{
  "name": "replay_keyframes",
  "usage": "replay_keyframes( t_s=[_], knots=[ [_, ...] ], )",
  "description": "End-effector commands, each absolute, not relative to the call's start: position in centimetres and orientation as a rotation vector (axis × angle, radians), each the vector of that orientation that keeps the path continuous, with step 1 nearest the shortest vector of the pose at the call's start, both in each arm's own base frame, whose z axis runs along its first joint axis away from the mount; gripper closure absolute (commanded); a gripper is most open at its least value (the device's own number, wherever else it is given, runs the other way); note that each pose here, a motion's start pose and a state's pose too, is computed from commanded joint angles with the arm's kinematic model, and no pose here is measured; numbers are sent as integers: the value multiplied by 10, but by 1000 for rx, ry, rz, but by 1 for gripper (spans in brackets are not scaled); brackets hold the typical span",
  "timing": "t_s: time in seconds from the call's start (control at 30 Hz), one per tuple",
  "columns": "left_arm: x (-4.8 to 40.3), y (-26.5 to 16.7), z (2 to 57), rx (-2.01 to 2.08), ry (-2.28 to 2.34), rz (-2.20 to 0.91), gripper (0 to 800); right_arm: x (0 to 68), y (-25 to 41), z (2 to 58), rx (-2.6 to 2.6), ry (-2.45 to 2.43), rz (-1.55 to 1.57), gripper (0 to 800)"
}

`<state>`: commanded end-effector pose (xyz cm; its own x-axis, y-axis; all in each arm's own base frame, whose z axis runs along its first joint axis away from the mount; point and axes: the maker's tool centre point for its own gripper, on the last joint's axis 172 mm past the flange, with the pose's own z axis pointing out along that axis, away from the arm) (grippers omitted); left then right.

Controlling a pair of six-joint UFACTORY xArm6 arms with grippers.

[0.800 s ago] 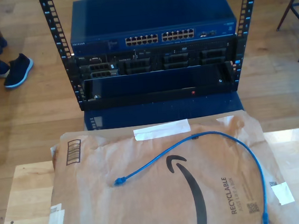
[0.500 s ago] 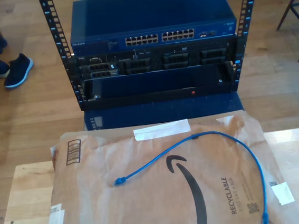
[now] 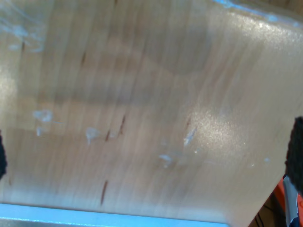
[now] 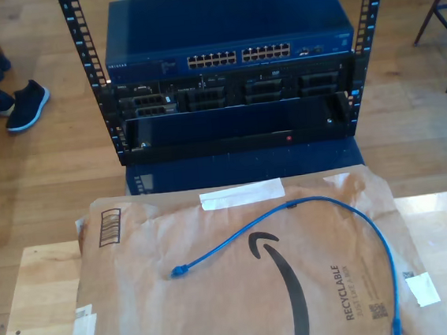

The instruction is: Grab the cable and plug it in

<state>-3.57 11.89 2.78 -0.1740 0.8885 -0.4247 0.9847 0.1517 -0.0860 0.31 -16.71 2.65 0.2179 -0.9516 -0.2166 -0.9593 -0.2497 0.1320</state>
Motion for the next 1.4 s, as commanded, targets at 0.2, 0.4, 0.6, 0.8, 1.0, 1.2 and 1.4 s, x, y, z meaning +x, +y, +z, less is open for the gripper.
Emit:
replay_keyframes(
  t_s=[0.2,0.4,0.6,0.8,1.0,1.2,1.4],
  knots=[
    [-36,119,28,1815,2158,-503,0,3,-167,26,-2430,1904,395,2],
    [-36,119,28,1815,2158,-503,0,3,-167,26,-2430,1904,395,2],
    [-36,119,28,1815,2158,-503,0,3,-167,26,-2428,1905,395,2],
    [-36,119,28,1815,2158,-503,0,3,-167,26,-2428,1905,395,1],
    [-36,119,28,1818,2156,-504,0,3,-167,26,-2428,1905,395,2],
    [-36,119,28,1818,2156,-505,0,16,-163,25,-2334,1952,335,3],
    [-40,124,56,1779,2139,-556,0,22,-183,62,-2321,1991,294,3]
  ],
)
